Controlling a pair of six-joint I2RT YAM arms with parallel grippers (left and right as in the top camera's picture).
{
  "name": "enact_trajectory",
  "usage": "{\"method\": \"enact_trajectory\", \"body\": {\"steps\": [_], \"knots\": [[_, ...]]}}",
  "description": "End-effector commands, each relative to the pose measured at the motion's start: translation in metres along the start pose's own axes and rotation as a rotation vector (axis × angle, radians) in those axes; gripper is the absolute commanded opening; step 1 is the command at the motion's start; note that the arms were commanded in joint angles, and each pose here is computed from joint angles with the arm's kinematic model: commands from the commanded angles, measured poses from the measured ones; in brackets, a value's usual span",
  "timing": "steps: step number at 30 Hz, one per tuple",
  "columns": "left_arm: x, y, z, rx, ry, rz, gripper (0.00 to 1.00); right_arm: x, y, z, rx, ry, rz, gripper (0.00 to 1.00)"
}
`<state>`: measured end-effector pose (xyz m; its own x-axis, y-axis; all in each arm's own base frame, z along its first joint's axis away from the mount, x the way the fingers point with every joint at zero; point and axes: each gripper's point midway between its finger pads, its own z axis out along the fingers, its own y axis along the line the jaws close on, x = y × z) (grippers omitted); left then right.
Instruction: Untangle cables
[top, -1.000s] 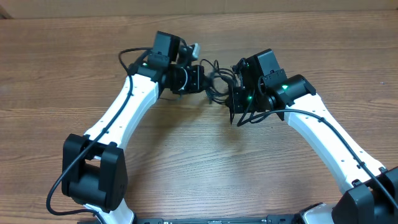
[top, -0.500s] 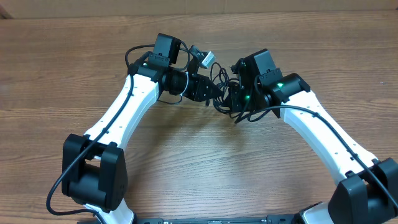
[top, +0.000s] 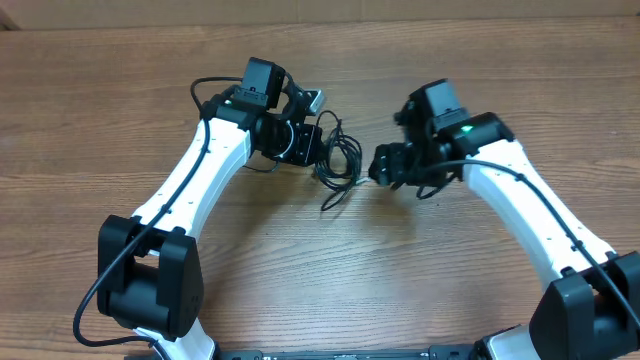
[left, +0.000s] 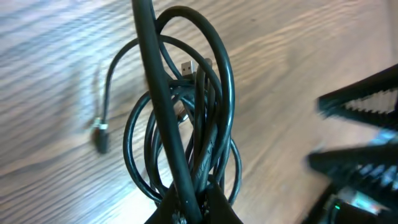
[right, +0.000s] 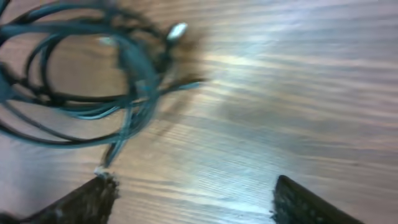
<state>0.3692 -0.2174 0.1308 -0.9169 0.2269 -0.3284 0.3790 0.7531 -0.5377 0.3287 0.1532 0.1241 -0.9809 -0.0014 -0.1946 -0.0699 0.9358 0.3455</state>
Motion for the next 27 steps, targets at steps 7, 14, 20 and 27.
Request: {"method": "enact_trajectory", "body": {"steps": [7,14,20,27], "knots": [[-0.005,-0.044,-0.02,0.287,-0.06,0.328,0.04,-0.017,0.034,-0.038,-0.39,-0.079,-0.259,0.95],[-0.001,-0.06,-0.053,0.526,-0.148,0.444,0.04,-0.016,0.045,-0.034,-0.467,-0.085,-0.357,0.94],[0.0,-0.057,-0.071,0.59,-0.196,0.44,0.04,-0.016,0.059,-0.032,-0.582,-0.068,-0.356,0.86],[0.001,-0.053,-0.068,0.566,-0.185,0.443,0.04,-0.008,0.069,-0.022,-0.631,-0.018,-0.354,0.66]]}}
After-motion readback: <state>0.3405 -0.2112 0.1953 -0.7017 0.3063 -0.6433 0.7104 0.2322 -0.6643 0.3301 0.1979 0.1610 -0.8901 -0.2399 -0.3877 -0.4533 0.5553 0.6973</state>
